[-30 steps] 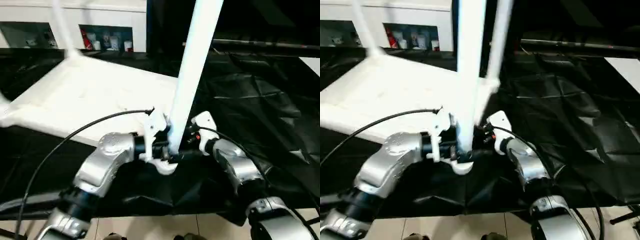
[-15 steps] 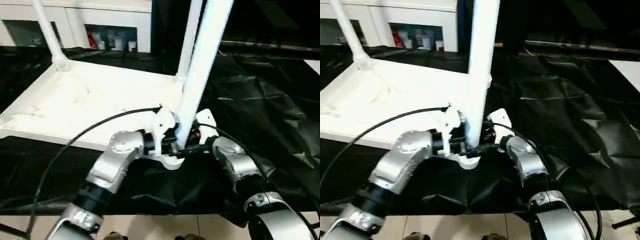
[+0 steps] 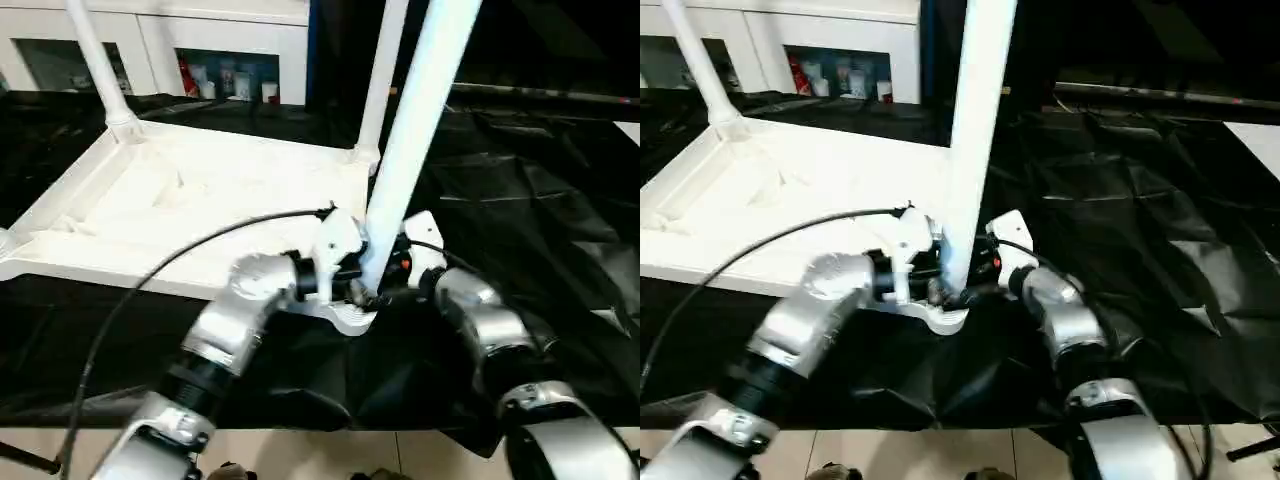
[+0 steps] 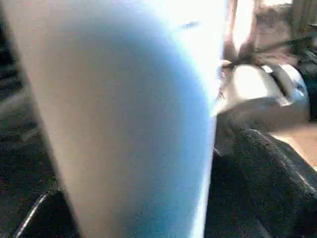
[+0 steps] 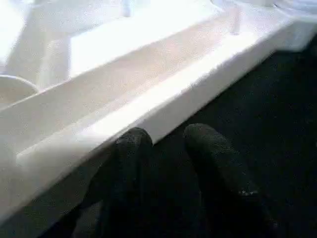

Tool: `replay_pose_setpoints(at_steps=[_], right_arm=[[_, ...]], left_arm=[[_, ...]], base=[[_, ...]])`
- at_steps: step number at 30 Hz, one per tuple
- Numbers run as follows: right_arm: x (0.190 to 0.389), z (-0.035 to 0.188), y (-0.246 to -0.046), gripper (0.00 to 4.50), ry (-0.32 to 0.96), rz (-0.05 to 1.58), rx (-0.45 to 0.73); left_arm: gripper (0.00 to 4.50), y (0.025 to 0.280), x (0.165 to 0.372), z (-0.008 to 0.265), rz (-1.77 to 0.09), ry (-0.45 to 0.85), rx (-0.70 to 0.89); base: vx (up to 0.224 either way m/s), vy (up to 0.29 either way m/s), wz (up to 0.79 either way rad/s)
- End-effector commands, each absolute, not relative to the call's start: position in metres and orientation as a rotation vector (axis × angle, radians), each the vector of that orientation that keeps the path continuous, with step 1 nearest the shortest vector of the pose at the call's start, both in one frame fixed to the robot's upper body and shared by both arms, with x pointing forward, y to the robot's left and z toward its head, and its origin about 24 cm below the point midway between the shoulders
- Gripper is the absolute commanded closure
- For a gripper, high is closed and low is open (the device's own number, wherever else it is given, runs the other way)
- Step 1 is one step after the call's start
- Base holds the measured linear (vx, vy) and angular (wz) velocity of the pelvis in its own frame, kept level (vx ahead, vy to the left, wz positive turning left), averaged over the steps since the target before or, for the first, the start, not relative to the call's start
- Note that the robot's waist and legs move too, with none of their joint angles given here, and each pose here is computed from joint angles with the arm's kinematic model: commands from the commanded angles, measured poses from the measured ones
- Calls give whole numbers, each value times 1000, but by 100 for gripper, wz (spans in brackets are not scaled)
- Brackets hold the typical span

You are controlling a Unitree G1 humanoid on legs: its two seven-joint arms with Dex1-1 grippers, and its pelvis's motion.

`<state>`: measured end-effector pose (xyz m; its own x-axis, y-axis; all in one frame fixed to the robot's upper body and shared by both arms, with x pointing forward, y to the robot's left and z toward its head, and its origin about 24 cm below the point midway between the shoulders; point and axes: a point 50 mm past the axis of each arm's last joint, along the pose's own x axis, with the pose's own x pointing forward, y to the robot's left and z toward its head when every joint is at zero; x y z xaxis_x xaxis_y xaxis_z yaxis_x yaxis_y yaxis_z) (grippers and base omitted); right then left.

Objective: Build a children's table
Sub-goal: Rotate table base

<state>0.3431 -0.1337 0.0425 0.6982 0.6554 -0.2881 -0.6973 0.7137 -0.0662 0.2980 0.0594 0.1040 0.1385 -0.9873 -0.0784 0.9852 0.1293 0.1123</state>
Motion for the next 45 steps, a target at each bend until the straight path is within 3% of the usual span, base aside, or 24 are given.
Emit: replay_pose_setpoints(at_steps=[1, 15, 23, 30, 32, 34, 45], right_arm=[[339, 55, -138, 296, 197, 852, -199], [329, 63, -168, 296, 230, 913, -259], [320, 68, -178, 296, 244, 954, -273], [302, 76, -193, 296, 307, 1044, -328], [300, 77, -195, 296, 321, 1054, -335], [292, 78, -196, 296, 344, 1102, -343], [284, 82, -198, 296, 373, 1133, -342]], left_arm=[[13, 79, 300, 100, -1411, 27, 168], [13, 128, 321, 111, -1332, 82, 265], [13, 140, 309, 95, -1492, 268, 424], [92, 136, 315, 89, -1524, 314, 535], [93, 133, 318, 90, -1518, 302, 555], [129, 129, 325, 89, -1509, 291, 608], [221, 124, 331, 81, -1558, 343, 634]], base=[[0, 0, 0], [0, 0, 0], [0, 0, 0], [0, 0, 0], [0, 0, 0], [0, 0, 0], [0, 0, 0]])
